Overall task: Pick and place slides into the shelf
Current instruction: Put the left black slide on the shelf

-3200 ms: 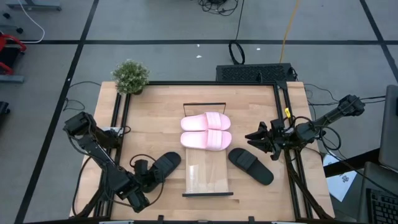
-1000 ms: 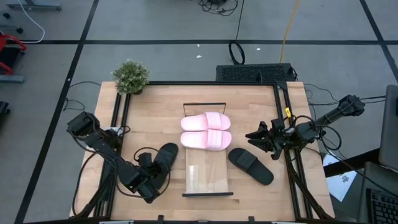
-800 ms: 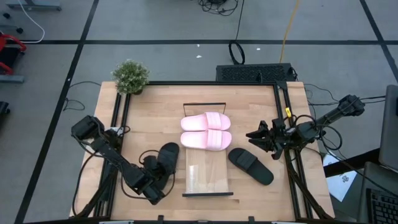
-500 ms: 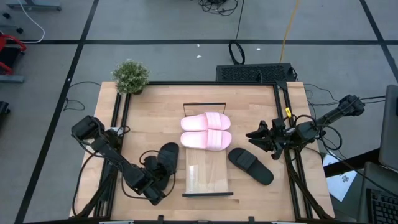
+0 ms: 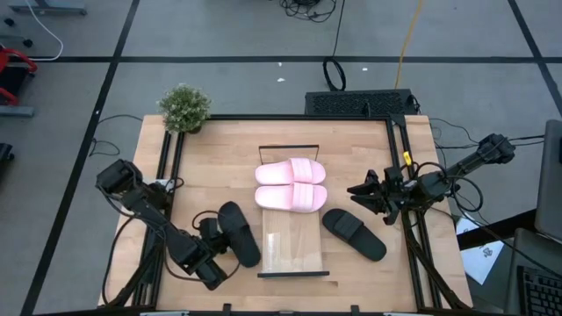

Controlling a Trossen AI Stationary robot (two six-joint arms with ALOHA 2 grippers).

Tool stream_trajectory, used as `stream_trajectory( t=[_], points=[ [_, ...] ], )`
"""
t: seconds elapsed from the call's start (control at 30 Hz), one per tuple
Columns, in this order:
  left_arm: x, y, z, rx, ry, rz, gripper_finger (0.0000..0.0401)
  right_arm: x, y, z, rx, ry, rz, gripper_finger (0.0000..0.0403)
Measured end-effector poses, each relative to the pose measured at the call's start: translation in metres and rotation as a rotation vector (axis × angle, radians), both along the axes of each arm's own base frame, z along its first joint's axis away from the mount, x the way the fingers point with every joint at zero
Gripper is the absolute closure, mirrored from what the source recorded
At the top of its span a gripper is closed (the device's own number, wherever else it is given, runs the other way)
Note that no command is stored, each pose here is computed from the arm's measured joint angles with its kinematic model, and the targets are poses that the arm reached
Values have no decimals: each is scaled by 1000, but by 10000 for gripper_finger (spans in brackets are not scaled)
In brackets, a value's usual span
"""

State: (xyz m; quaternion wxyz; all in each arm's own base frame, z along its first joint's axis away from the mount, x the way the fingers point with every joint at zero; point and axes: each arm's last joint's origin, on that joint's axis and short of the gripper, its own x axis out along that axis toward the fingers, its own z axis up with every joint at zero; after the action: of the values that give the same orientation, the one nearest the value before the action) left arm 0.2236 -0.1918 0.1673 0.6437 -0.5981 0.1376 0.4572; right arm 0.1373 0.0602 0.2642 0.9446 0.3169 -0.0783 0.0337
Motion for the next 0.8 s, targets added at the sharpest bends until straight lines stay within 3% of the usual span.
stream_trajectory(
  t=[0.27,0.63,0.8],
  points=[
    [-5,-6,4,19,18,-33,338,0,-1,0,-18,3,-29,261],
    [-42,21,59,122,317,-70,339,0,-1,0,-12,4,-46,261],
    [-53,34,78,167,363,-198,338,0,-1,0,-12,4,-46,261]
  ],
)
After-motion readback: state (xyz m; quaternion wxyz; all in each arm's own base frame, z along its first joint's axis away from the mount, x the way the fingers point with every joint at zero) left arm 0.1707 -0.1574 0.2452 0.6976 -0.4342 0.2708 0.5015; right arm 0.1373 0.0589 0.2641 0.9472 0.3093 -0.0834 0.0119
